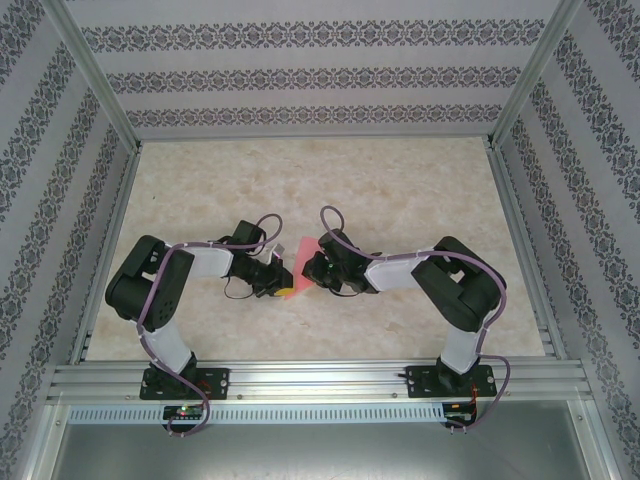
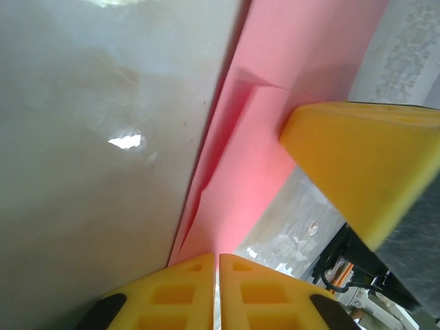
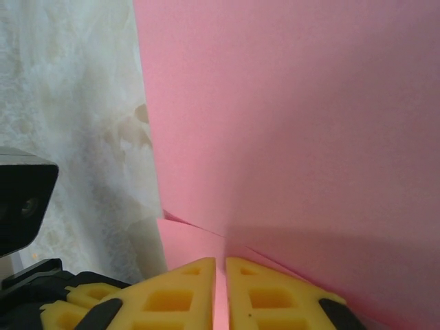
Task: Fold a paper plane with a square sheet of paper (pick it up from the middle)
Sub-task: Third fold the triangle at the center of the table.
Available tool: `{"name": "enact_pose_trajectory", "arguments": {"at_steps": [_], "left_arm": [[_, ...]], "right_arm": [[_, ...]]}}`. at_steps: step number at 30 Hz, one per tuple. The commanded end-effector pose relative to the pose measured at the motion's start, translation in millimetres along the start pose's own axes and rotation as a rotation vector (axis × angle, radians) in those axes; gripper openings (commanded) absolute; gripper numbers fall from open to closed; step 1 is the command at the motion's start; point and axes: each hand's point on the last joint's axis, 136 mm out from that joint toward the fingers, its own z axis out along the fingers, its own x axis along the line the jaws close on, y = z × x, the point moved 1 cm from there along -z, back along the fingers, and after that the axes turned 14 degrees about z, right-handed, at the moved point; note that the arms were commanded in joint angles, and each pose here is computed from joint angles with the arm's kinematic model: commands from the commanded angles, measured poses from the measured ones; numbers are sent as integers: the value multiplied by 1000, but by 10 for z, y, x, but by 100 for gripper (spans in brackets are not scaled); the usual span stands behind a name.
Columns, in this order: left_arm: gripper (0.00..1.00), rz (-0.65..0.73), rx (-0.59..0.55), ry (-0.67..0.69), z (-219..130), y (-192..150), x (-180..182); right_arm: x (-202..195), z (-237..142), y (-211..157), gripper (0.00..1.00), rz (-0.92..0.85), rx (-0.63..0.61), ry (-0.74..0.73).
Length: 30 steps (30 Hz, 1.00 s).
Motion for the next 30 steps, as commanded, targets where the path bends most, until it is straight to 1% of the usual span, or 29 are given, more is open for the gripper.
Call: {"name": "enact_pose_trajectory", "arguments": {"at_steps": [1,3,6,11,14,22,30], "left_arm": [[11,-33,11,189,63,-106,414],[10,-38,19,209,61,-150,461],[9,-37,17,225,52,-162,490],[8,-30,19,240,40,-147,498],[7,-32,19,251,29,-151,510],[6,-33,24,269,23,-162,544],[4,-42,43,295,47,-213,633]], "right_arm": [[244,-199,45,15,-44,-24,77],[333,-258,5,15,-58,-23,108],[374,-240,-102,12,-78,-4,118],[218,-66,-253,8,-51,20,89],[100,22,-282,7,-30,19,76],[-193,147,-212,6,-1,-1,42],[-163,2,-4,8,3,-46,43]]}}
